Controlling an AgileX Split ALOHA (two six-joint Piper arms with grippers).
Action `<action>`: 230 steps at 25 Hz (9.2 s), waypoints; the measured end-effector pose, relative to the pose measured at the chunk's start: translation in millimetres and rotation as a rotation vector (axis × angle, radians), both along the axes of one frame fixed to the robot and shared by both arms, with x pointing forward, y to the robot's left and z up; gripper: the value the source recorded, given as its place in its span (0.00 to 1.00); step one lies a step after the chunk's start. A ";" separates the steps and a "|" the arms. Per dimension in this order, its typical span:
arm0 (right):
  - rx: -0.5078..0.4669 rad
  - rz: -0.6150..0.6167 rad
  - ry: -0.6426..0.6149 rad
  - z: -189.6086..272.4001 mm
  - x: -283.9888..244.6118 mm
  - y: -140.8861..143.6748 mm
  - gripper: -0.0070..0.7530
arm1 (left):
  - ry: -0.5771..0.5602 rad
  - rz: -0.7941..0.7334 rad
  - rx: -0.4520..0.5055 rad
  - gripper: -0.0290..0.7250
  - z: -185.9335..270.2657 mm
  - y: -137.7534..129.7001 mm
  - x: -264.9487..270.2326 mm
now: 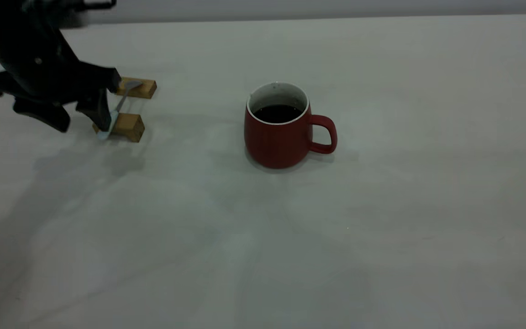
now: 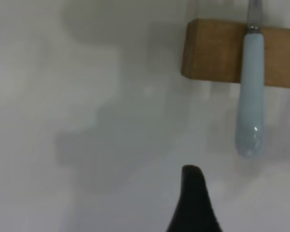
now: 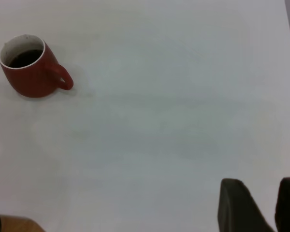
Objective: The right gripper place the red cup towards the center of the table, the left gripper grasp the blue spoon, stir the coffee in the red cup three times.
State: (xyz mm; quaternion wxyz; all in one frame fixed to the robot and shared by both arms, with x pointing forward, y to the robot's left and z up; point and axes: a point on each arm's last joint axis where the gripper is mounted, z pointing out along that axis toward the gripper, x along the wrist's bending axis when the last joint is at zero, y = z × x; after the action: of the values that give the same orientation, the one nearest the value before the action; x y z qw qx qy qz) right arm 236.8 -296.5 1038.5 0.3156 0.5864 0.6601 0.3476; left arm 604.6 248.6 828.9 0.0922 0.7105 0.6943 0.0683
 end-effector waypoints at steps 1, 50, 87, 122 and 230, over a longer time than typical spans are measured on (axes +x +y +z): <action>0.000 0.000 0.000 0.0 0.0 0.0 0.32 | 0.003 0.000 0.001 0.82 -4.2 -0.3 2.3; 0.000 0.000 0.000 0.0 0.0 0.0 0.32 | 1.133 1.102 -0.911 0.25 65.1 -147.8 31.3; 0.000 0.000 0.000 0.0 0.0 0.0 0.32 | 1.132 1.097 -1.061 0.25 1.6 -160.0 38.5; 0.000 0.000 0.000 0.0 0.0 0.0 0.32 | 0.892 1.033 -1.052 0.25 -3.5 -148.8 48.8; 0.000 0.000 0.000 0.0 0.0 0.0 0.32 | -0.665 0.064 0.037 0.77 203.9 59.6 -382.4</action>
State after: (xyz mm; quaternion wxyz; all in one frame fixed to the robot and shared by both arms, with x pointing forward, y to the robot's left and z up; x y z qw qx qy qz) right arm 236.8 -296.5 1038.5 0.3156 0.5864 0.6601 0.3476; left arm 222.2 308.2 1032.8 0.2989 0.6287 0.6466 0.3118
